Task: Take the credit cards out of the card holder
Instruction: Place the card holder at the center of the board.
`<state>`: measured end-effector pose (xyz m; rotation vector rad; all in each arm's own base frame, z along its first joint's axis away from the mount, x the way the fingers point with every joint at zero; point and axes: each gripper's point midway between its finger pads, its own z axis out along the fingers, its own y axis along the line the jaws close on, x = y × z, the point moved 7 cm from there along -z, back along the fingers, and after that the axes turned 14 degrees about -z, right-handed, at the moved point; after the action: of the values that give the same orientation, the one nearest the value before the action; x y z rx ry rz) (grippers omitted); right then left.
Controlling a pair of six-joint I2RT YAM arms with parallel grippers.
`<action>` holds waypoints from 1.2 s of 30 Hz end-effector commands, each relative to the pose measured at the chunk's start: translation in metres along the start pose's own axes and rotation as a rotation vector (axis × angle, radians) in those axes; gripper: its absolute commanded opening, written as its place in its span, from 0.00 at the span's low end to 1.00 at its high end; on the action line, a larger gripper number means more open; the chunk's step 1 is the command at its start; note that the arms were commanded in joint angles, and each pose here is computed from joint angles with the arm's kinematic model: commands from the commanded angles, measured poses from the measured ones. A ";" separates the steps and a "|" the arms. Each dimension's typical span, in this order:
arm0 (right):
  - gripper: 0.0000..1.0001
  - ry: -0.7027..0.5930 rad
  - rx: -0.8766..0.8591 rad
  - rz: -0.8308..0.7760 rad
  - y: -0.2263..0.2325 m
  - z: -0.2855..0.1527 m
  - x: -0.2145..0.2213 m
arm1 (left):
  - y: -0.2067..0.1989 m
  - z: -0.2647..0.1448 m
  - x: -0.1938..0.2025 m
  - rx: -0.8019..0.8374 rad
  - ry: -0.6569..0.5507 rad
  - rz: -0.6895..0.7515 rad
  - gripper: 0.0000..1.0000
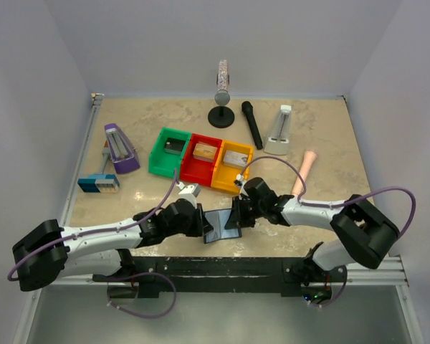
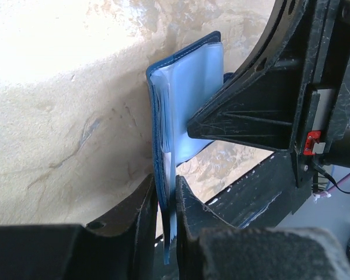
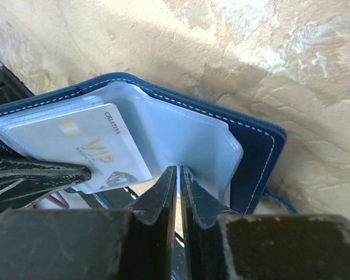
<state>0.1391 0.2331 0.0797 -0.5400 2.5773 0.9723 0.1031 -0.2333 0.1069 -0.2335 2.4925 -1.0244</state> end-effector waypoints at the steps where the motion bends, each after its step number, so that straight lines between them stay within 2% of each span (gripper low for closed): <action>1: 0.11 -0.028 -0.045 0.024 -0.004 0.006 -0.006 | 0.000 0.000 -0.002 -0.019 0.008 0.001 0.00; 15: 0.09 0.041 0.007 0.124 -0.044 0.024 0.015 | 0.022 0.009 -0.005 -0.144 0.023 -0.030 0.00; 21: 0.09 0.035 0.020 0.114 -0.044 0.018 0.017 | 0.027 0.008 -0.006 -0.171 0.019 -0.032 0.07; 24: 0.09 0.016 0.013 0.105 -0.041 0.012 0.019 | 0.029 0.006 -0.006 -0.172 0.014 -0.027 0.00; 30: 0.20 -0.056 -0.014 0.109 -0.035 -0.002 0.019 | 0.029 0.006 -0.006 -0.167 0.023 0.006 0.00; 36: 0.16 -0.046 0.012 0.128 -0.037 -0.003 0.022 | 0.030 0.005 -0.005 -0.169 0.036 0.024 0.00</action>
<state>0.1384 0.2107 0.0643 -0.4063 2.5243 1.1143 0.1144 -0.2259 0.0942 -0.3011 2.5514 -0.9323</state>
